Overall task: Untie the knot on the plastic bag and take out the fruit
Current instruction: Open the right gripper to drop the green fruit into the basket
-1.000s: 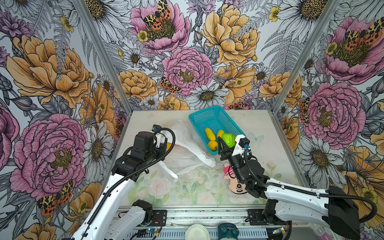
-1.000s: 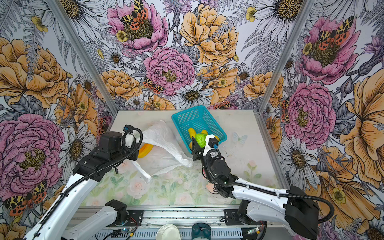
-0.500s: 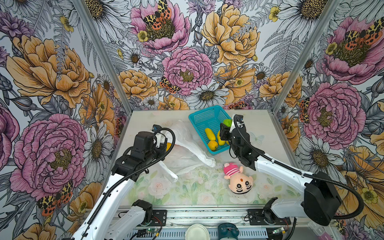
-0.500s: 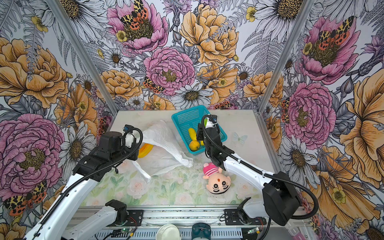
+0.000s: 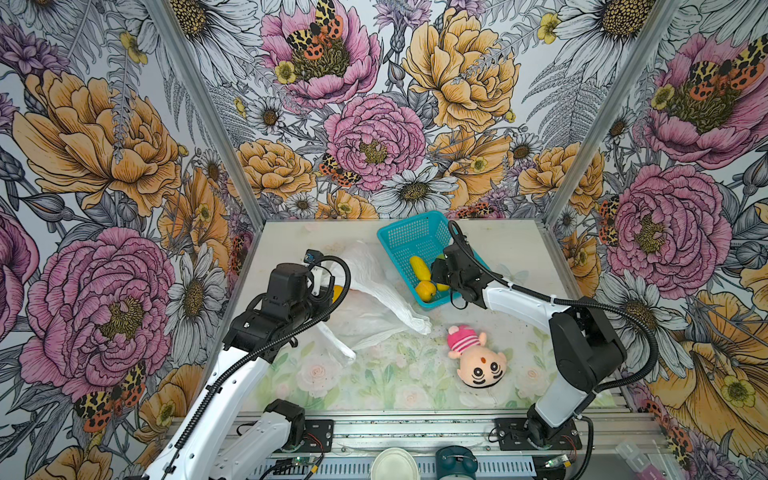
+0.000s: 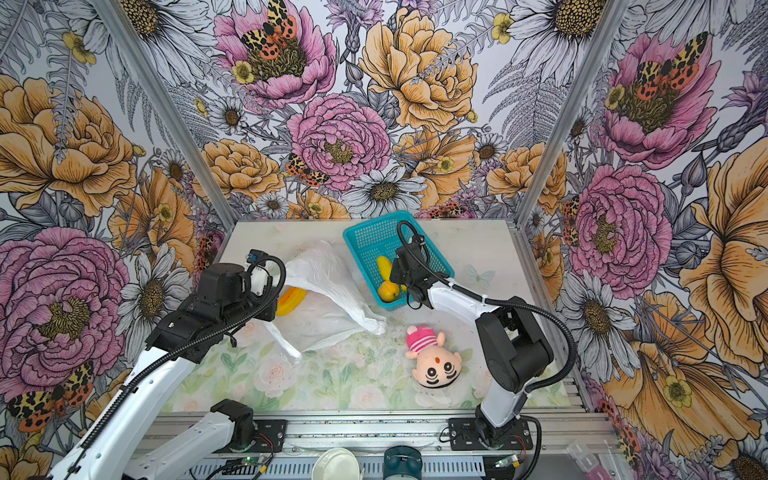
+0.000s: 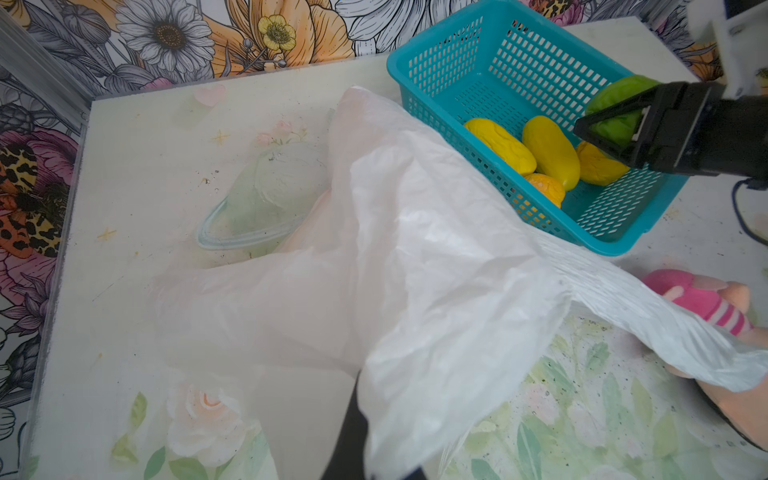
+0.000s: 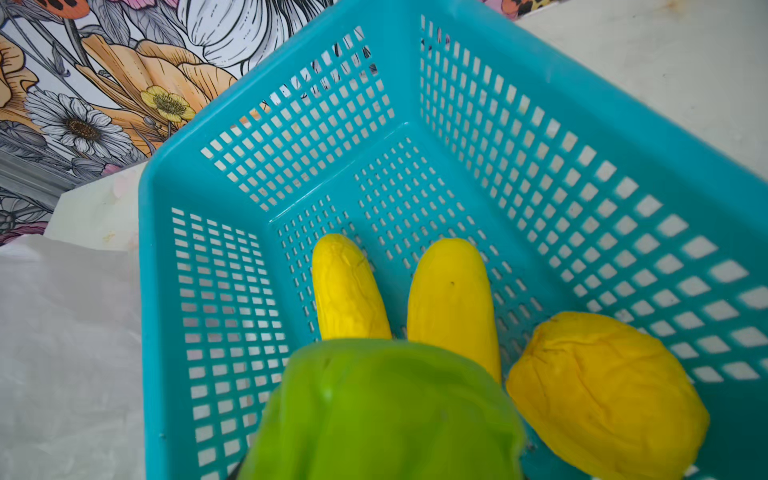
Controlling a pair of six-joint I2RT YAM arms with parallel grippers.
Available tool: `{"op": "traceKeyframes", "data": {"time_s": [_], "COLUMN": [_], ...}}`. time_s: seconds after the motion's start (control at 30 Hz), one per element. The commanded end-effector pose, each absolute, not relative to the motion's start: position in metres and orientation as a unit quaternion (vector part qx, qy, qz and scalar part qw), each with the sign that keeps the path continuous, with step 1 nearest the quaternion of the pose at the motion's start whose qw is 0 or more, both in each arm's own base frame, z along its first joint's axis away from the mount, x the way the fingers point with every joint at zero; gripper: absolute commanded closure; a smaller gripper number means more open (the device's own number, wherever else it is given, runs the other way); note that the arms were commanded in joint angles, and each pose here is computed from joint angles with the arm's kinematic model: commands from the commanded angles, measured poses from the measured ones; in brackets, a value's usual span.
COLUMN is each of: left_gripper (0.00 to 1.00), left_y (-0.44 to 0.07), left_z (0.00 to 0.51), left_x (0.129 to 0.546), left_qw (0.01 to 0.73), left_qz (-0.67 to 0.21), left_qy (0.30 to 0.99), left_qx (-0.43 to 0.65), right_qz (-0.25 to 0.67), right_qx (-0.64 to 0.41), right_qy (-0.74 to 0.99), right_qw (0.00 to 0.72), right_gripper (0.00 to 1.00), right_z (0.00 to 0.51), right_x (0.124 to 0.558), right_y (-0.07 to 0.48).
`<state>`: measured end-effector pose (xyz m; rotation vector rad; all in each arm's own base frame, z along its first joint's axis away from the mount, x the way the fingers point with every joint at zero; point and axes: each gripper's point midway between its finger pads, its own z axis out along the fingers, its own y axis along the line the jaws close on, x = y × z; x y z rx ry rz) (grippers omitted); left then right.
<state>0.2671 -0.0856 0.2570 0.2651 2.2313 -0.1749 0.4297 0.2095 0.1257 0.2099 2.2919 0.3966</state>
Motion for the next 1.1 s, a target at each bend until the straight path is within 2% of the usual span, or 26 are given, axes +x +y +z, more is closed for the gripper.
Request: {"op": "traceKeyframes", "data": {"time_s": [0.0, 0.23, 0.7, 0.97, 1.07], "left_gripper": [1.0, 1.0, 1.0, 1.0, 1.0], "left_y": [-0.082, -0.082, -0.082, -0.081, -0.081], "left_z": [0.253, 0.253, 0.252, 0.252, 0.253], "left_x": [0.268, 0.268, 0.268, 0.268, 0.268], "left_qw": [0.427, 0.427, 0.427, 0.427, 0.427], "left_qz": [-0.058, -0.059, -0.059, -0.058, -0.059], "left_qy": [0.896, 0.896, 0.897, 0.897, 0.896], "left_qx": [0.103, 0.103, 0.103, 0.102, 0.102], "right_qz": [0.175, 0.163, 0.178, 0.181, 0.171], "right_qx": [0.104, 0.118, 0.152, 0.156, 0.157], "right_qy": [0.901, 0.903, 0.885, 0.874, 0.868], "right_qw": [0.383, 0.379, 0.403, 0.424, 0.438], "right_gripper": [0.54, 0.5, 0.22, 0.23, 0.2], "right_z": [0.124, 0.112, 0.109, 0.125, 0.134], "right_x": [0.432, 0.431, 0.422, 0.416, 0.414], "right_y": [0.224, 0.225, 0.212, 0.204, 0.197]}}
